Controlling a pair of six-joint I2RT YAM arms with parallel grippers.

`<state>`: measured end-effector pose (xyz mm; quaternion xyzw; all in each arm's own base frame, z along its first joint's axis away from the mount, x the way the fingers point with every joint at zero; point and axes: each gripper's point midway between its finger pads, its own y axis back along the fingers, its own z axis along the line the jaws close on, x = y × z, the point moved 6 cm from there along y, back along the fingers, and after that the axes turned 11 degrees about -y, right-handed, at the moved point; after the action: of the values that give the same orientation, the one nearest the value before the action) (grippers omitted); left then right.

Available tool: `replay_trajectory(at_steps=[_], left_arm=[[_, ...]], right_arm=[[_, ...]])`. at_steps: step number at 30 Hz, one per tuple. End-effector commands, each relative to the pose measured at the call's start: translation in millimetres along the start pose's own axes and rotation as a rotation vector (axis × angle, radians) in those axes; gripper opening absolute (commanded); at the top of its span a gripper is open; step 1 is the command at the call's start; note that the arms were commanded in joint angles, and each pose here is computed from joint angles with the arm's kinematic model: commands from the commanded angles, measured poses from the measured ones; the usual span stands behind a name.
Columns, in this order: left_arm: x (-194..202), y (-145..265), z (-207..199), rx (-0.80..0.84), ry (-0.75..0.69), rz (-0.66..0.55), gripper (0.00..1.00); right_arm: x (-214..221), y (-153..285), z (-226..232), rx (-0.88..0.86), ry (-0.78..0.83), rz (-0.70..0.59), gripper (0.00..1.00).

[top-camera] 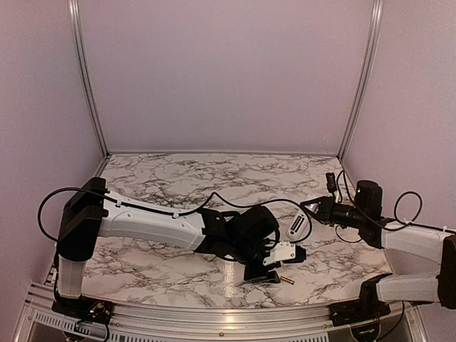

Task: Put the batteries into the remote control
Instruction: Adjust the battery at the center of the board.

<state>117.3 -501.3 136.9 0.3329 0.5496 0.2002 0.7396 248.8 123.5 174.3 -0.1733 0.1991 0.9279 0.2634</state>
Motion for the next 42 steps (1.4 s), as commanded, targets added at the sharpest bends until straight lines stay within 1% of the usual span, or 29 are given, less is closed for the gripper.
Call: replay_trajectory(at_steps=[1,11,19,21,23,24,26,28,33,36,42], left_arm=[[9,-20,-6,0.038,-0.095,0.103,0.47],[2,-52,0,0.033,-0.113,0.076,0.47],[7,-84,-1,0.050,-0.115,0.103,0.44],[8,-88,-1,0.052,-0.112,0.105,0.41],[13,-92,-3,0.063,-0.106,0.119,0.35],[16,-93,-3,0.062,-0.100,0.130,0.31],[22,-94,-3,0.062,-0.083,0.165,0.20],[27,-90,-4,0.062,-0.062,0.193,0.12],[43,-71,-10,0.070,0.017,0.272,0.00],[64,-49,-4,0.045,0.126,0.337,0.00],[110,14,7,-0.063,0.402,0.438,0.00]], right_arm=[[0,8,-2,-0.002,0.017,0.003,0.00],[-6,17,-7,0.018,0.010,-0.024,0.00],[-8,18,-10,0.031,0.005,-0.026,0.00],[-8,18,-10,0.031,0.005,-0.026,0.00],[-8,18,-10,0.031,0.004,-0.026,0.00],[-8,18,-10,0.032,0.004,-0.025,0.00],[-8,18,-11,0.036,0.006,-0.024,0.00],[-8,18,-11,0.039,0.008,-0.024,0.00],[-10,17,-11,0.043,0.009,-0.021,0.00],[-11,17,-11,0.040,0.014,-0.018,0.00],[-10,14,-11,0.027,0.014,-0.002,0.00]])
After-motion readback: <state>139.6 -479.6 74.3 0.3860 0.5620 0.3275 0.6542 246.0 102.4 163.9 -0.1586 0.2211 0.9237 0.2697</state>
